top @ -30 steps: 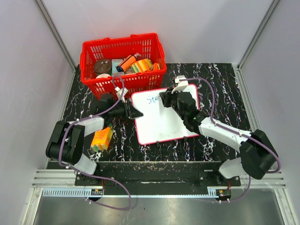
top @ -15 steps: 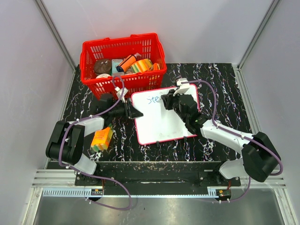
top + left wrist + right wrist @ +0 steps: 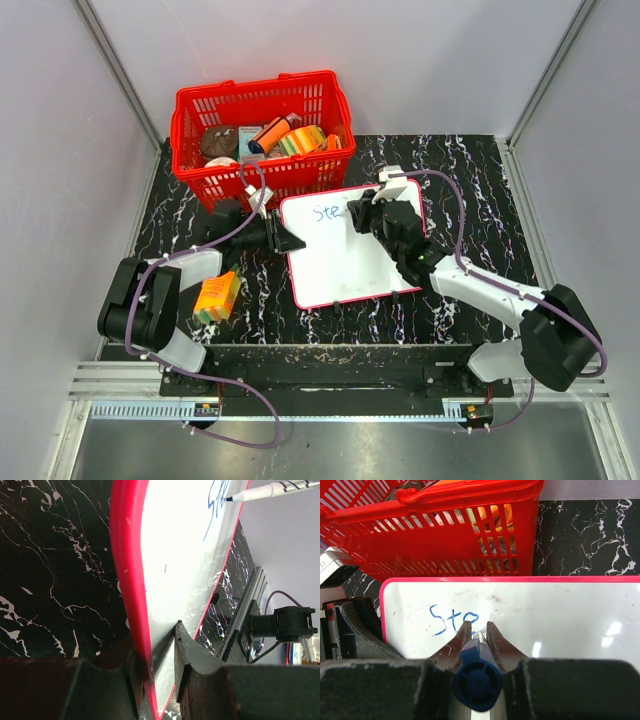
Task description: Write a sentence on the whiteboard
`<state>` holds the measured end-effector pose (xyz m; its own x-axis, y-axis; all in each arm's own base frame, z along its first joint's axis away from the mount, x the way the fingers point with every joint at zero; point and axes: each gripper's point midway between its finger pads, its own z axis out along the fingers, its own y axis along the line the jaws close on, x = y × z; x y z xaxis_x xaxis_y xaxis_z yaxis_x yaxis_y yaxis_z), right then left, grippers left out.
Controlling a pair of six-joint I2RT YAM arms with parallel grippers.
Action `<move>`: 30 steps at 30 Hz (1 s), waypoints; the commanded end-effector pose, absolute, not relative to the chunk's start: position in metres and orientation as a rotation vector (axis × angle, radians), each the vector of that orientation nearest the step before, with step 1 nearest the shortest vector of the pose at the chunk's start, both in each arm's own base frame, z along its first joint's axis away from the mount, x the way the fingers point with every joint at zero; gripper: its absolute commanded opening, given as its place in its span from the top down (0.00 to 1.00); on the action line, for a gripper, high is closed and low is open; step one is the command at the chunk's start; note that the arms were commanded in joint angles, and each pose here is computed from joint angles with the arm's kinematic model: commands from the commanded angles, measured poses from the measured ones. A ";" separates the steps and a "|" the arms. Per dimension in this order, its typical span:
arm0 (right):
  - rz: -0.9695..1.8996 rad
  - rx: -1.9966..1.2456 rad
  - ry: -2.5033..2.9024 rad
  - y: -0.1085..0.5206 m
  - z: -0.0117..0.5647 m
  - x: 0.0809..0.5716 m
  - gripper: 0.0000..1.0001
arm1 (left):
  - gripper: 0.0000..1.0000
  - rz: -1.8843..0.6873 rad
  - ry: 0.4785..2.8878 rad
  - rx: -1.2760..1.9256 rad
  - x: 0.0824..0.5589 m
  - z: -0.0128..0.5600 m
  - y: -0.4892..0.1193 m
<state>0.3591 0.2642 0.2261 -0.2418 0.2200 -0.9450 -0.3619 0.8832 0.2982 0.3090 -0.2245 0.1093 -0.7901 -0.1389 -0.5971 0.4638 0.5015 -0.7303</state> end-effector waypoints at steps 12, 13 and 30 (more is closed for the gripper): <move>0.541 -0.049 1.615 0.247 0.292 0.361 1.00 | 1.00 -1.060 2.224 0.319 0.314 0.070 -0.214; 0.529 -0.050 1.626 0.247 0.288 0.364 1.00 | 1.00 -1.060 2.223 0.318 0.314 0.070 -0.215; 0.479 -0.055 1.651 0.252 0.269 0.379 1.00 | 1.00 -1.066 2.226 0.323 0.314 0.069 -0.216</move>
<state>0.3670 0.2581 0.2434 -0.2192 0.2006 -0.9548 -0.3381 0.9024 0.2671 0.3094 -0.2256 0.1104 -0.7858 -0.1330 -0.6041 0.4727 0.5008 -0.7251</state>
